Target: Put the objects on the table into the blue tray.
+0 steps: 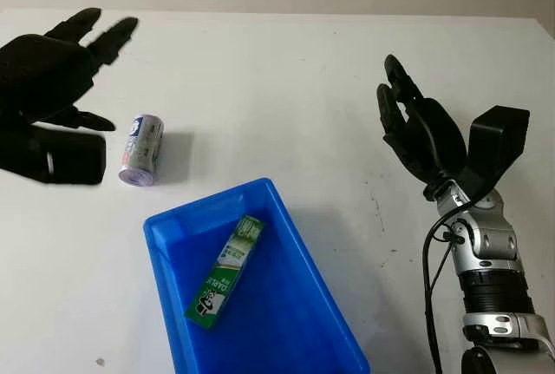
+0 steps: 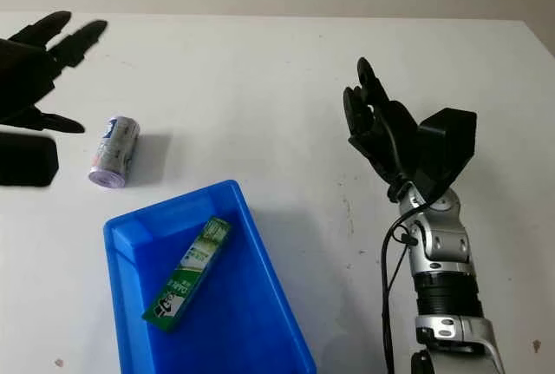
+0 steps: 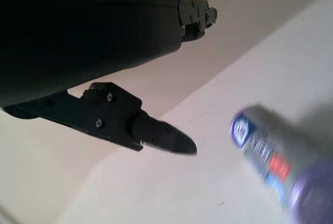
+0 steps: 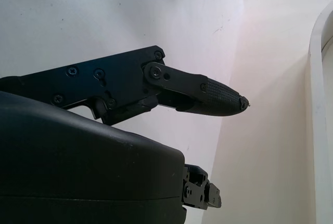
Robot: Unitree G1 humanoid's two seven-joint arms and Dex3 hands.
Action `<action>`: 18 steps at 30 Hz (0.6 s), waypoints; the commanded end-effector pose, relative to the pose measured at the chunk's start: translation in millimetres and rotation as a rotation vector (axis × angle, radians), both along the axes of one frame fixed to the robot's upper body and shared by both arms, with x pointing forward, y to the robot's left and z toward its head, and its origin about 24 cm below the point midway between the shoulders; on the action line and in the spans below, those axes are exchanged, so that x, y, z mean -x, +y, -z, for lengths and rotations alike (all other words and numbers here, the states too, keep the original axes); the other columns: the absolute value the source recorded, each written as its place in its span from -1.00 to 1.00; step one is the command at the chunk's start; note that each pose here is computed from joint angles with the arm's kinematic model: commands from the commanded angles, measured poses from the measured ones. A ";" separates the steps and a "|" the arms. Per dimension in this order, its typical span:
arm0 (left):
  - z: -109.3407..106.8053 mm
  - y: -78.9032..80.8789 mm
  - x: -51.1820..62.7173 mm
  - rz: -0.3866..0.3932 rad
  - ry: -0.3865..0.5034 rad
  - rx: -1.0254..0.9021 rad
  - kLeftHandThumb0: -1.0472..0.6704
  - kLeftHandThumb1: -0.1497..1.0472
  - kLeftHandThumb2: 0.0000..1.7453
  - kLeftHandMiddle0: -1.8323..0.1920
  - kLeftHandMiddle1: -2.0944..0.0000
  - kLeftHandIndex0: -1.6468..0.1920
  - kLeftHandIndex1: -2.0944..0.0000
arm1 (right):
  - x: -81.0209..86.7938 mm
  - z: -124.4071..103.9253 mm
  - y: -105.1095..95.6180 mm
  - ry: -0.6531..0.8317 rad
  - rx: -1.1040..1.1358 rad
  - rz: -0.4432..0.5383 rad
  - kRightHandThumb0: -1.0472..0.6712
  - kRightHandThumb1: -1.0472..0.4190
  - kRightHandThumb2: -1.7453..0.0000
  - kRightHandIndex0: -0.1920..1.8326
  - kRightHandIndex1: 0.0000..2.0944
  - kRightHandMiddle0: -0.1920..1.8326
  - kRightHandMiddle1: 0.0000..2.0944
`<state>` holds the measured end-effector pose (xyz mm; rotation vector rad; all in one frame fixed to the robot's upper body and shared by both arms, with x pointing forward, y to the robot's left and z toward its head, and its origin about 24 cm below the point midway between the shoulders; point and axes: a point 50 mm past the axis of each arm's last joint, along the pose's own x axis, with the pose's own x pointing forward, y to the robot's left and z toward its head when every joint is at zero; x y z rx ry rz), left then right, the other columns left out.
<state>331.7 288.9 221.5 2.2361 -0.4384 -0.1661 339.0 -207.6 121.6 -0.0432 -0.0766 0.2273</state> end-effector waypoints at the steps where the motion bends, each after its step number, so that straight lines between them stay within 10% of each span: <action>1: -19.6 14.0 0.6 0.081 -0.048 -0.389 0.24 0.99 -0.63 0.96 0.97 0.95 0.97 | -0.5 -8.5 -1.4 -0.026 -0.003 -0.004 -0.55 -1.00 0.25 -1.00 -1.00 -1.00 -1.00; 18: -25.8 11.3 -26.0 0.282 -0.102 -0.696 0.08 1.00 -0.72 1.00 1.00 1.00 1.00 | -5.6 -9.8 -2.2 -0.004 -0.008 -0.013 -0.55 -1.00 0.26 -1.00 -1.00 -1.00 -1.00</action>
